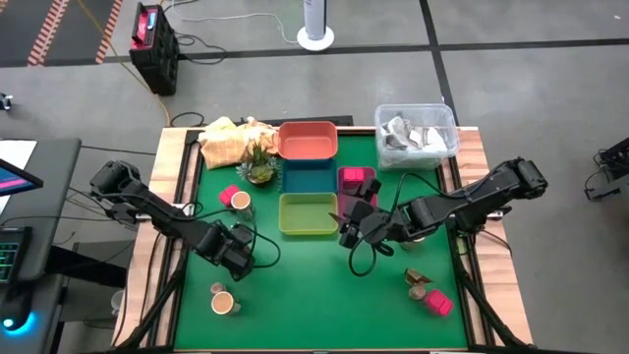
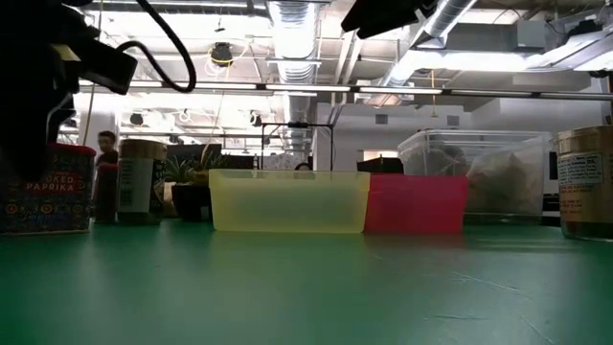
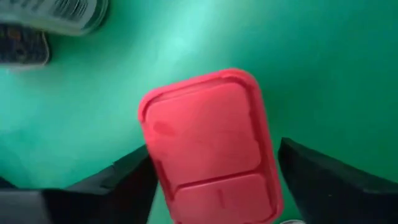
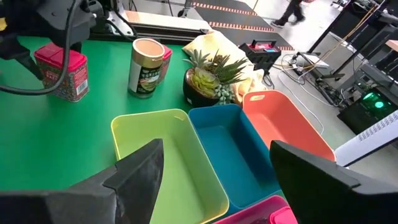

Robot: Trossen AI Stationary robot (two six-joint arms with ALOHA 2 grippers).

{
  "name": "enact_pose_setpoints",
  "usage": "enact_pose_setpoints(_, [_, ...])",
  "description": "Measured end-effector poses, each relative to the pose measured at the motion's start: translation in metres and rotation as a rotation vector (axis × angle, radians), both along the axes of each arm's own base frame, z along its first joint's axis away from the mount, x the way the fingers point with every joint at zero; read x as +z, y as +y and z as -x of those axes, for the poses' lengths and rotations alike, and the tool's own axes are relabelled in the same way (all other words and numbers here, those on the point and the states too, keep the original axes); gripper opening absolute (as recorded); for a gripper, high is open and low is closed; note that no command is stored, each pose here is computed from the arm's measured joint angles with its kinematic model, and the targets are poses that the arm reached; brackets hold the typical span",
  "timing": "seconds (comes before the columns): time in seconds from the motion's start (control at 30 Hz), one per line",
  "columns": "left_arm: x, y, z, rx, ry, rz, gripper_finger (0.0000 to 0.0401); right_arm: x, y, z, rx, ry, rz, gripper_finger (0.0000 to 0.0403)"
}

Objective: Sort spices by type
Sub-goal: Put the middle left red seasoning can into the red bin

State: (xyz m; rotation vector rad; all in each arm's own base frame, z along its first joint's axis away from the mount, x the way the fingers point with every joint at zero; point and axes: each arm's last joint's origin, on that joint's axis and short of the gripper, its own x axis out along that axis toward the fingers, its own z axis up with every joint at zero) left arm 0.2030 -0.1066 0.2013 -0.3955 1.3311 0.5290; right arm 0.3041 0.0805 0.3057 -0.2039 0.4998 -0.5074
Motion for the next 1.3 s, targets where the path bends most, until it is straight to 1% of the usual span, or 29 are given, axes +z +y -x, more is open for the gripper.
enact_pose_setpoints(0.1, [0.0,0.0,-0.001,-0.041,-0.007,-0.025,0.024,0.0,0.0,0.0,0.0,0.0,0.0,0.0329])
enact_pose_setpoints(0.17, [0.0,0.0,-0.002,-0.093,-0.022,-0.035,0.0207,0.0,0.0,0.0,0.0,0.0,-0.001,0.0329])
enact_pose_setpoints(0.37, [0.003,0.0,-0.017,-0.27,-0.128,-0.045,0.0207,0.0,0.0,0.0,-0.01,-0.013,-0.03,0.0329])
enact_pose_setpoints(0.47, [0.005,0.005,-0.028,-0.344,-0.188,-0.054,0.0207,-0.002,0.001,0.001,0.027,0.009,-0.056,0.0329])
enact_pose_setpoints(0.6, [0.005,0.016,-0.043,-0.421,-0.247,-0.075,0.0221,-0.006,0.002,0.002,0.053,0.048,-0.093,0.0329])
enact_pose_setpoints(0.73, [0.001,0.028,-0.063,-0.486,-0.288,-0.081,0.0222,-0.012,0.0,0.008,0.016,0.103,-0.123,0.0329])
enact_pose_setpoints(0.83, [-0.002,0.033,-0.079,-0.552,-0.3,-0.091,0.0216,-0.016,-0.001,0.012,-0.012,0.142,-0.144,0.0329])
enact_pose_setpoints(0.93, [-0.005,0.031,-0.093,-0.618,-0.287,-0.106,0.0219,-0.018,-0.001,0.013,0.001,0.166,-0.17,0.0329])
enact_pose_setpoints(1.0, [-0.005,0.029,-0.1,-0.645,-0.285,-0.119,0.0229,-0.018,0.001,0.014,0.016,0.17,-0.182,0.0329])
enact_pose_setpoints(1.1, [-0.006,0.027,-0.108,-0.677,-0.277,-0.126,0.0254,-0.018,0.002,0.014,0.024,0.174,-0.186,0.0329])
enact_pose_setpoints(1.2, [0.003,0.026,-0.111,-0.691,-0.302,-0.135,0.028,-0.018,0.003,0.013,0.046,0.174,-0.212,0.0329])
enact_pose_setpoints(1.3, [0.015,0.028,-0.106,-0.685,-0.31,-0.17,0.0297,-0.018,0.003,0.011,0.051,0.163,-0.224,0.0329])
